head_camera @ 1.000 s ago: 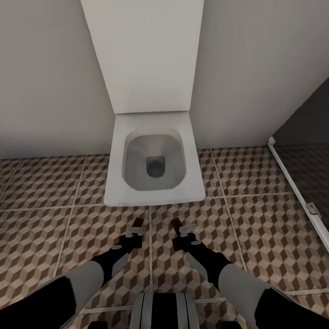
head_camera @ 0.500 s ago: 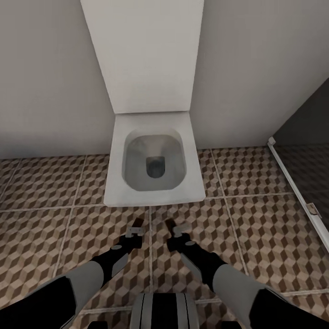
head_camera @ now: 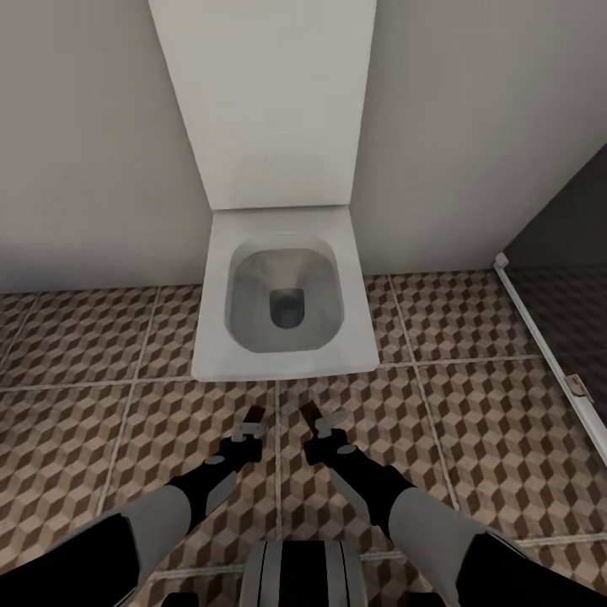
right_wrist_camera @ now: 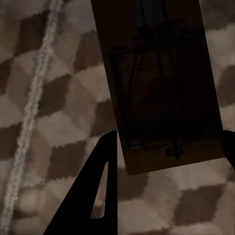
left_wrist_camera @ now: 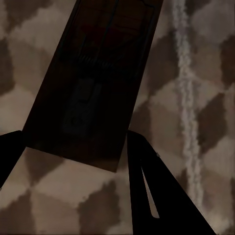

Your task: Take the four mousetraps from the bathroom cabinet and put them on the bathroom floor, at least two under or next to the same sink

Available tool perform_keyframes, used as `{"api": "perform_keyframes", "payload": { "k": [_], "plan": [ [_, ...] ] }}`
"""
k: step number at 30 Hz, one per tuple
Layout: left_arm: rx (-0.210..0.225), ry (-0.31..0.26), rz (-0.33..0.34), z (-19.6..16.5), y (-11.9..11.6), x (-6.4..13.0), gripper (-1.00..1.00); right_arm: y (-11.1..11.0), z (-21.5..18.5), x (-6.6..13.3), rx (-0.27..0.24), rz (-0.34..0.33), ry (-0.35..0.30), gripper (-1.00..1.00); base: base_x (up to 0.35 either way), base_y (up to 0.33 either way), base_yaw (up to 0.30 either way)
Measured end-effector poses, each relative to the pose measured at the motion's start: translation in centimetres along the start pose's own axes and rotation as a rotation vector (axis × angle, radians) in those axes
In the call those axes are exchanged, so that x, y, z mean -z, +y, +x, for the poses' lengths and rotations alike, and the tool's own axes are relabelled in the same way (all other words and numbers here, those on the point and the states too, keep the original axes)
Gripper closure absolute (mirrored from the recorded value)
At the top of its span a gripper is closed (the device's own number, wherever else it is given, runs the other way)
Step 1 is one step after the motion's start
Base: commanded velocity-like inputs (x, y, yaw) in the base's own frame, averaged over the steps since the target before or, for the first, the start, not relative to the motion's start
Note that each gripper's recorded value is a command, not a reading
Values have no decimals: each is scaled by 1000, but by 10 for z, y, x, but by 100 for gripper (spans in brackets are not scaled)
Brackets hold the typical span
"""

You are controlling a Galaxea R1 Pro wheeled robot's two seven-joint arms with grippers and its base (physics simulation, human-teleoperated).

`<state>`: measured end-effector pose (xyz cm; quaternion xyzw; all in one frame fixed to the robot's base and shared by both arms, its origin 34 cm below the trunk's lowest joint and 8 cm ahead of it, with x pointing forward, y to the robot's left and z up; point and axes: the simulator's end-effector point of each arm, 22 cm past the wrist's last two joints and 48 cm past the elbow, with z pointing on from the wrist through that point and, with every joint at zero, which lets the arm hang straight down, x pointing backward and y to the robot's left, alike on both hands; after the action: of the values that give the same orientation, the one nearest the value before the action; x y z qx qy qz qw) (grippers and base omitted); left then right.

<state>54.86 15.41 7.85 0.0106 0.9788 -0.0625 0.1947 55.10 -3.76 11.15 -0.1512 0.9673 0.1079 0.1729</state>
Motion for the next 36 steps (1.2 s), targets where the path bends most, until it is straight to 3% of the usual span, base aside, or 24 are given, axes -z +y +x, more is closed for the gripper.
{"api": "perform_keyframes", "payload": {
  "k": [11,36],
  "plan": [
    [-70,13,12,11,-3,1,100,-6,10,-1,1,13,21,100,0,0,0],
    [-74,15,13,12,-3,2,100,-22,33,-2,2,45,69,100,0,0,0]
  ]
}}
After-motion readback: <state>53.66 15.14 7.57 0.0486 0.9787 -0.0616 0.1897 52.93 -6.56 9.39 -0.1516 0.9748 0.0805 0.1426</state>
